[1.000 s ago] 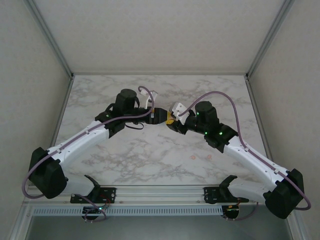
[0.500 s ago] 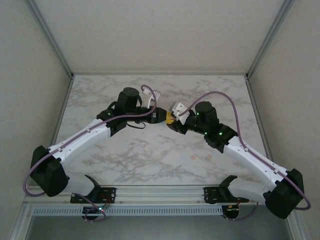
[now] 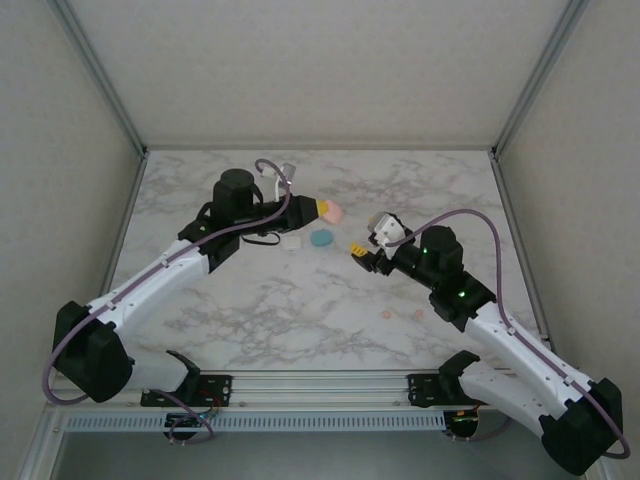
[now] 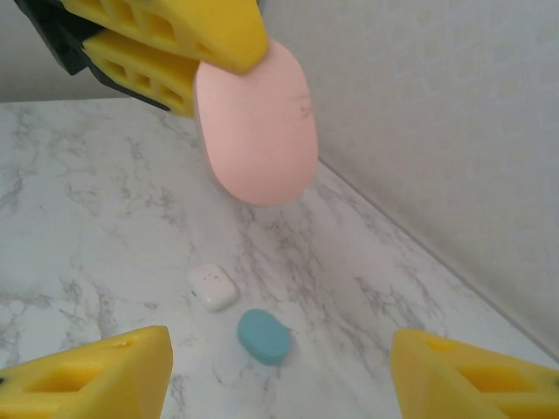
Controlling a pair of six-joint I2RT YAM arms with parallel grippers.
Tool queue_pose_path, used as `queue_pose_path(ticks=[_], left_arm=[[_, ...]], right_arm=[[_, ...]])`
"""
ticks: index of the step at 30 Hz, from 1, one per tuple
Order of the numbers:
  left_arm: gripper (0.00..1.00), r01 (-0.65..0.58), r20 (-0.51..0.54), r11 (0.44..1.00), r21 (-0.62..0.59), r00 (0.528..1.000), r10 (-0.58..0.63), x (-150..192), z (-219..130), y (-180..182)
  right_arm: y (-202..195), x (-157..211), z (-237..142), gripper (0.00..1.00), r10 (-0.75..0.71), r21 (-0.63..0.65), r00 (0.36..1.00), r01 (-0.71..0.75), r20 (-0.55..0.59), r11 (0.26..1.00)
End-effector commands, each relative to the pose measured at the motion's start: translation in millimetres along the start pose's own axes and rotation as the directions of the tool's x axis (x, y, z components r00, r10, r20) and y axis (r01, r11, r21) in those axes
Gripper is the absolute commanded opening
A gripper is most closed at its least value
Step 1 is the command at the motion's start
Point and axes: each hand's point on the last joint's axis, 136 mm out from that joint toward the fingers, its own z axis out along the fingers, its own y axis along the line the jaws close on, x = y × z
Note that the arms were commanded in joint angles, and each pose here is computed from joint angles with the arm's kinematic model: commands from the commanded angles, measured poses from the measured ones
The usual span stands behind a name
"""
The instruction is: Insert the wireless bluetooth earbuds into the charging case
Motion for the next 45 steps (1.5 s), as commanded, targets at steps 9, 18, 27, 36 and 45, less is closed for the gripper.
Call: queue_pose_path(ticks=[9, 18, 27, 36, 45], left_arm=[[0.08, 0.057, 0.031, 0.98, 0.189, 0.997, -0.064, -7, -15, -44], [0.09, 0.055, 0.025, 0.979, 0.197, 0.998, -0.061, -4, -21, -51], [0.1, 0.051, 0.013, 0.981, 0.187, 0.998, -0.054, 0, -19, -48], [0.47, -0.06, 0.062, 0.994, 0.092, 0.997, 0.055, -3, -28, -41], [0.63, -0.659, 0.122, 0.752, -0.016, 0.745, 0.656, 10, -59, -47]], right_arm=[[3, -68, 15, 0.65, 0.05, -0.136, 0.971, -0.018, 0.234, 0.991], [1, -85, 26, 0.56, 0.021, -0.189, 0.964, 0.03, 0.265, 0.982], [4, -84, 29, 0.38, 0.018, -0.226, 0.971, 0.037, 0.238, 0.973], [16, -69, 17, 0.27, 0.07, -0.309, 0.987, -0.022, 0.145, 0.951], [25, -65, 1, 0.26, 0.261, -0.486, 0.965, -0.213, 0.031, 0.847]])
